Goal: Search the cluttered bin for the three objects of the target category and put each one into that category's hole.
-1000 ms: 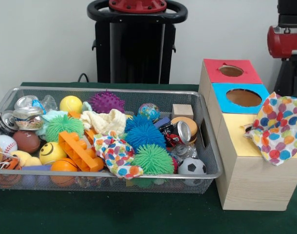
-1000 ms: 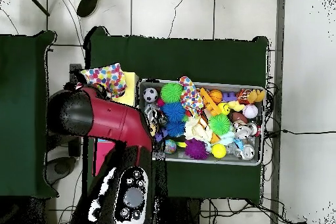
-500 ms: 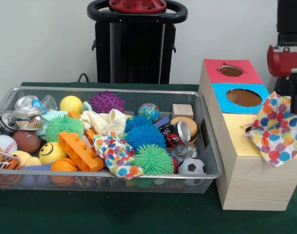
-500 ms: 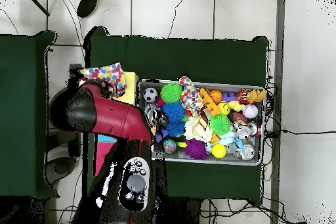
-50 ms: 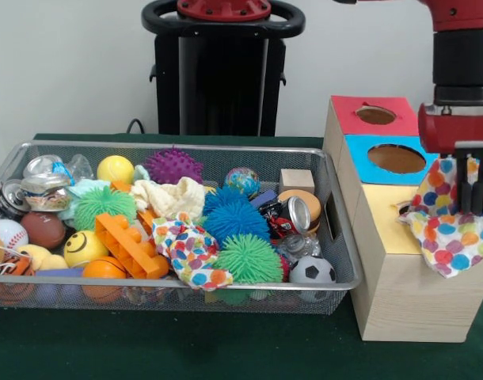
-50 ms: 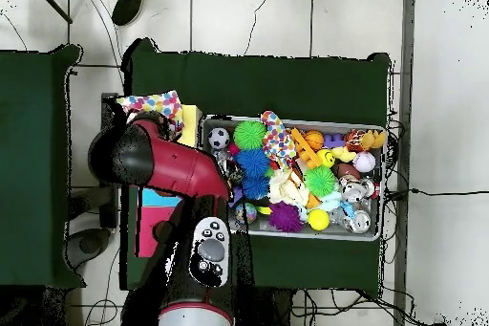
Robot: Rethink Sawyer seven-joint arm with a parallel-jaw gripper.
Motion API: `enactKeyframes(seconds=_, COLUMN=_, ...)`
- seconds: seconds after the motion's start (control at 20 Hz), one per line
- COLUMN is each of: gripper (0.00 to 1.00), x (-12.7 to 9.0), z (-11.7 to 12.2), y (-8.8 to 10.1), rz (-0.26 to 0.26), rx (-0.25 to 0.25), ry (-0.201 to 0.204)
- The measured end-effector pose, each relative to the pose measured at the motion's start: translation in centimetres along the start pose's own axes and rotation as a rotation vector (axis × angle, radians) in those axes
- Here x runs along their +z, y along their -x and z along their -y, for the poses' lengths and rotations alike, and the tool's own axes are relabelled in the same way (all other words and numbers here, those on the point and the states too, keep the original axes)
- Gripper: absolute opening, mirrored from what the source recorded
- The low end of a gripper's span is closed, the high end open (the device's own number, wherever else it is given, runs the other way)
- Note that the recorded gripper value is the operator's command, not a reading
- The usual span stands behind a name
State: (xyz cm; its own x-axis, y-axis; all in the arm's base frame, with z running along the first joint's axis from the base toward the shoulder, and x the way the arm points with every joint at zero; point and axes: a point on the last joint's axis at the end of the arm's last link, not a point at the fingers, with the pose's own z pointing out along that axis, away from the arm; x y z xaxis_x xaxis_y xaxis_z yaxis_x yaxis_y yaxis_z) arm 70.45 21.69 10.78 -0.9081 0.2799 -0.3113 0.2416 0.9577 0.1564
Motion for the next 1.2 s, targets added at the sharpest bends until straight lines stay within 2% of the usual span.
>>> enactKeyframes(seconds=0.4, gripper=0.00, x=0.7, z=0.4, y=-0.7, rz=-0.012, rx=-0.004, ry=-0.014)
enactKeyframes(seconds=1.2, gripper=0.00, x=0.2, z=0.9, y=-1.6, rz=-0.003, rx=-0.030, ry=-0.058)
